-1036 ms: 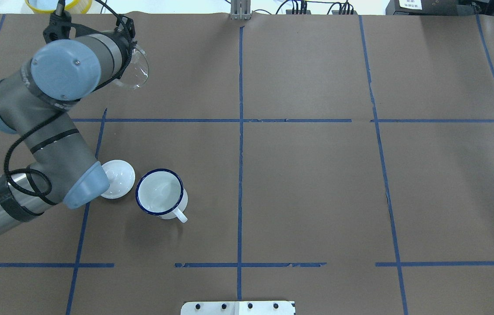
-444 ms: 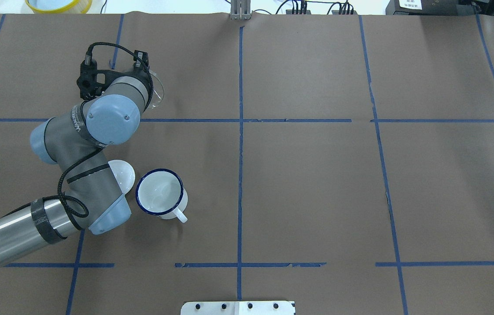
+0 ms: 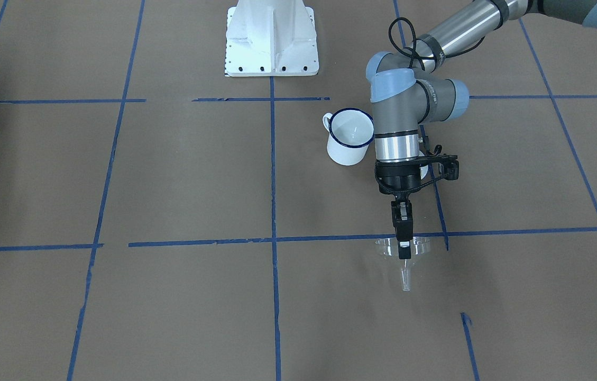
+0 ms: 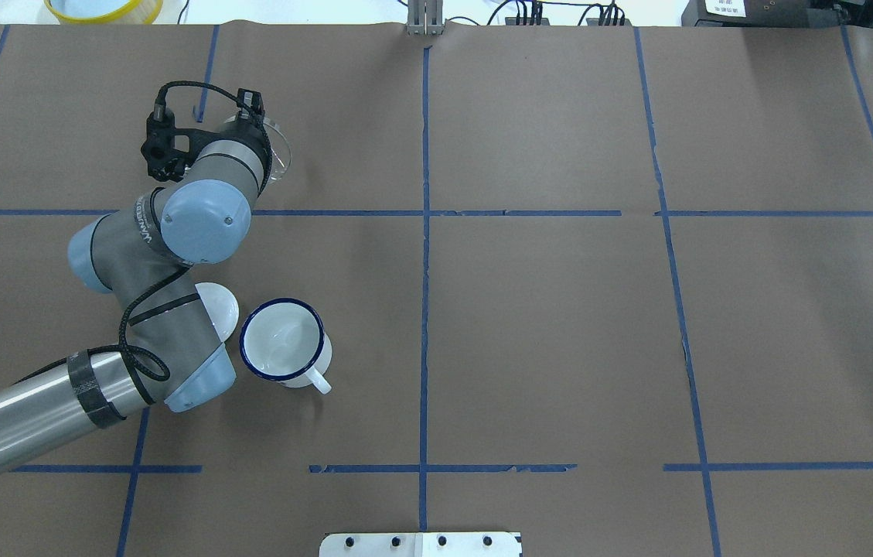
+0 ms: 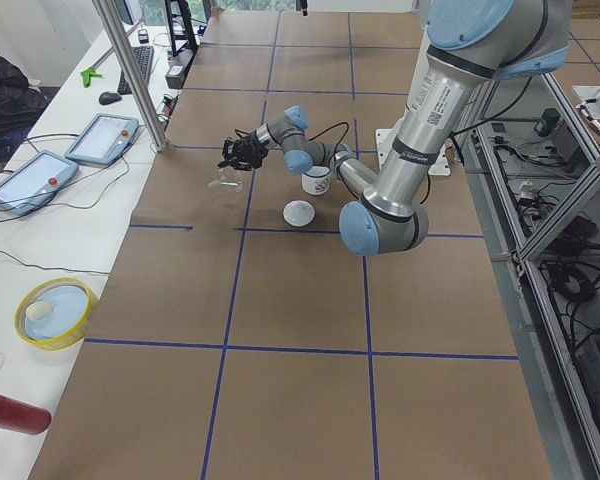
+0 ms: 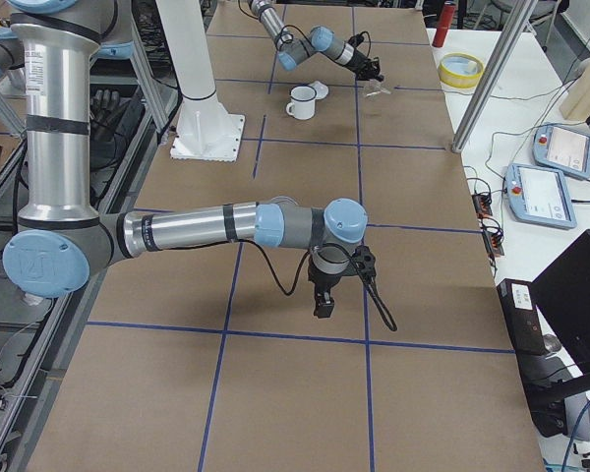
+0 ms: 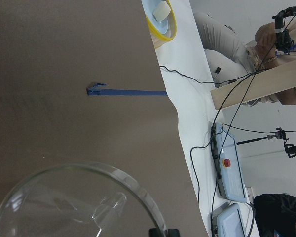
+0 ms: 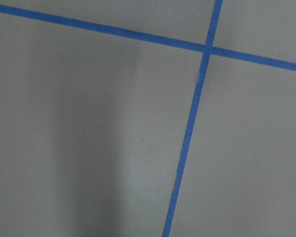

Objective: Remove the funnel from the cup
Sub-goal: 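Hold the funnel raised and tilted above the table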

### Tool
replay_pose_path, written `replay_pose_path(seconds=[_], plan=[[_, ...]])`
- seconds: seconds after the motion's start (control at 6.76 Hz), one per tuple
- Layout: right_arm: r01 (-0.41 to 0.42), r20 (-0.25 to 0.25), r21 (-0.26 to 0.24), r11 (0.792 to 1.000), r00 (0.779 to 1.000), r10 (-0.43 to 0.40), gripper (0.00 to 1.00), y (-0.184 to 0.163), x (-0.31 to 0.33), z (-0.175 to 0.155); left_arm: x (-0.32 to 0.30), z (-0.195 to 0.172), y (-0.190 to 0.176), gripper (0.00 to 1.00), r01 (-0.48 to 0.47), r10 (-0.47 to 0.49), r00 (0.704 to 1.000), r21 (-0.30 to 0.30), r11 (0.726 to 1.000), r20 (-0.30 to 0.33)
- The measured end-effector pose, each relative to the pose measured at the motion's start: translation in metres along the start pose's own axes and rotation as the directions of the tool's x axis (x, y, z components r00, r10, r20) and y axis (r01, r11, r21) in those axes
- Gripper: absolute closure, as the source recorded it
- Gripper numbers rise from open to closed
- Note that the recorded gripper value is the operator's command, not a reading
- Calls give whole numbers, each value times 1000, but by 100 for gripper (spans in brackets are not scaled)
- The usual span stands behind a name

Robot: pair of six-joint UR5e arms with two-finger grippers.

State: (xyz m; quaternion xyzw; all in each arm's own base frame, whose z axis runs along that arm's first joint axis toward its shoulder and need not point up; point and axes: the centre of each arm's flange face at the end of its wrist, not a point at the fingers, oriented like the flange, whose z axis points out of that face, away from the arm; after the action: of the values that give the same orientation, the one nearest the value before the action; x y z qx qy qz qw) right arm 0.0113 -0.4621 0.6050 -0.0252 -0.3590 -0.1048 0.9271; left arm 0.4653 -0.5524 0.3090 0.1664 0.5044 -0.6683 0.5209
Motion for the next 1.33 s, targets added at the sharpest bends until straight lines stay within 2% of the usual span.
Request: replay_pose_path(seconds=[0.3,1.04,1.18,1.33], plan=[[0,0,0,1000,1000,0,0,0,0,0,-11,20,-1,100,-7,7,1000,19,1000,-30],[0,0,0,1000,1000,0,0,0,0,0,-19,25,3,100,-47,47,999,19,999,-24],[0,0,0,1000,1000,0,0,0,0,0,-22,25,5,70,-49,50,999,15,999,-21],[0,0,0,1000,1000,0,0,0,0,0,-25,24,7,1,-53,53,998,14,999,-17]])
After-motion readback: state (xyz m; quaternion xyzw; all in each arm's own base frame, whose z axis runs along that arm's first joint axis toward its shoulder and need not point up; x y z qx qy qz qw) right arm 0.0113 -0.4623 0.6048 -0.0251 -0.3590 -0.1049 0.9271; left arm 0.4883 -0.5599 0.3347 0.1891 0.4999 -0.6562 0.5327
